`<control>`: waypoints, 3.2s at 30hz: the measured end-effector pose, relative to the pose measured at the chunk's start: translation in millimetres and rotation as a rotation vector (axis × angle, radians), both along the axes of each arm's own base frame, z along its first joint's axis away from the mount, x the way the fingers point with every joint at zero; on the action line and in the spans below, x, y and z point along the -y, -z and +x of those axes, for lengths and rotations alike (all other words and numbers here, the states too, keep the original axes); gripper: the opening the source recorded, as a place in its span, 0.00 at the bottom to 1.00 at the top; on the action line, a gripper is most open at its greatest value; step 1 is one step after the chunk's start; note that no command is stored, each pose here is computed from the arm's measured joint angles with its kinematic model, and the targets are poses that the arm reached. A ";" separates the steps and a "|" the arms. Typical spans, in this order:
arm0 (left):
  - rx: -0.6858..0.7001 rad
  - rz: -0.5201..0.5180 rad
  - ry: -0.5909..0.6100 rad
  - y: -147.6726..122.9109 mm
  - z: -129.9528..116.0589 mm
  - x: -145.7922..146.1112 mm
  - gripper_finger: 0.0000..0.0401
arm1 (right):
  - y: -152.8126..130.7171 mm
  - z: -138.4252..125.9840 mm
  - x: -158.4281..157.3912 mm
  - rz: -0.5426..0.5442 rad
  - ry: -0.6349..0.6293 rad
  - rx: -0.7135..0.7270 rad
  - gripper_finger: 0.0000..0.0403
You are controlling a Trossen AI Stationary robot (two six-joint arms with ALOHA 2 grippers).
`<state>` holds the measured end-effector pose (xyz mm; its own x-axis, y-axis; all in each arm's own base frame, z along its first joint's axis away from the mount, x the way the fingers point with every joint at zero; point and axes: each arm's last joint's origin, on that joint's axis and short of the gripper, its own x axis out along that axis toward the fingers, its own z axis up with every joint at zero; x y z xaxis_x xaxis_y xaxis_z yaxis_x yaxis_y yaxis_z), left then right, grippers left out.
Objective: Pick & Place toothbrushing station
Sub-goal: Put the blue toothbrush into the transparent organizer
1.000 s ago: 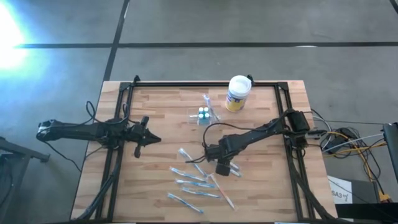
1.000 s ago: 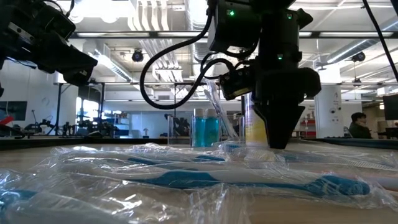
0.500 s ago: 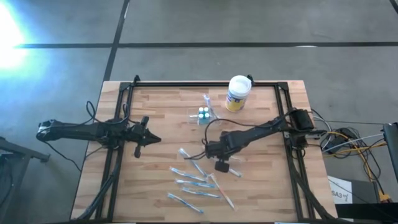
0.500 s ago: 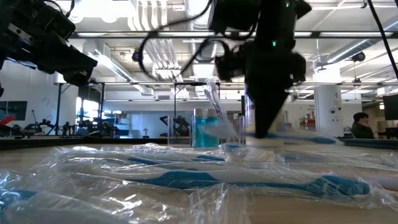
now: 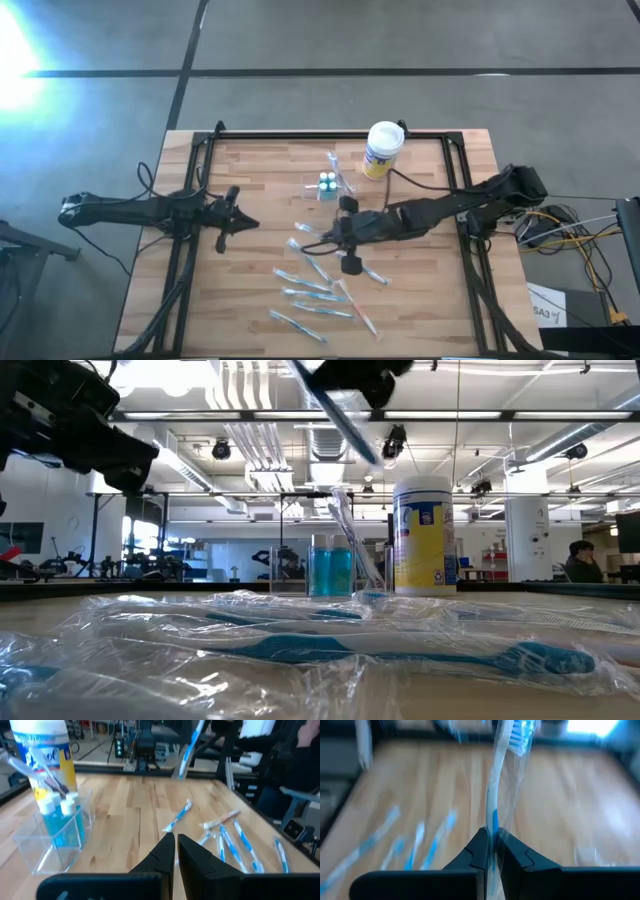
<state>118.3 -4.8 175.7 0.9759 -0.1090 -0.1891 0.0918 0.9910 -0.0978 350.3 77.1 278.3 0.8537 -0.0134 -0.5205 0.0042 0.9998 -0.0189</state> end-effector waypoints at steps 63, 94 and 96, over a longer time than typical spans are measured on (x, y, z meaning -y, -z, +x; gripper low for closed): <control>0.210 0.090 0.033 -72.3 151.5 3.4 0.53 | 62.5 -3.5 35.0 -0.168 0.014 0.506 0.04; 0.261 0.094 0.125 -79.2 160.2 10.0 0.16 | 59.0 -4.3 30.7 -0.173 -0.014 0.549 0.04; 0.266 0.106 0.135 -79.4 160.1 10.3 0.09 | 59.0 -4.4 29.9 -0.170 -0.017 0.549 0.04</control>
<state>278.5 -15.1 255.0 0.9706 -0.2346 0.0535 0.2320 0.9714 0.0510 345.9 47.2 219.4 0.9991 -0.0423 0.0077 0.0430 0.9830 -0.1785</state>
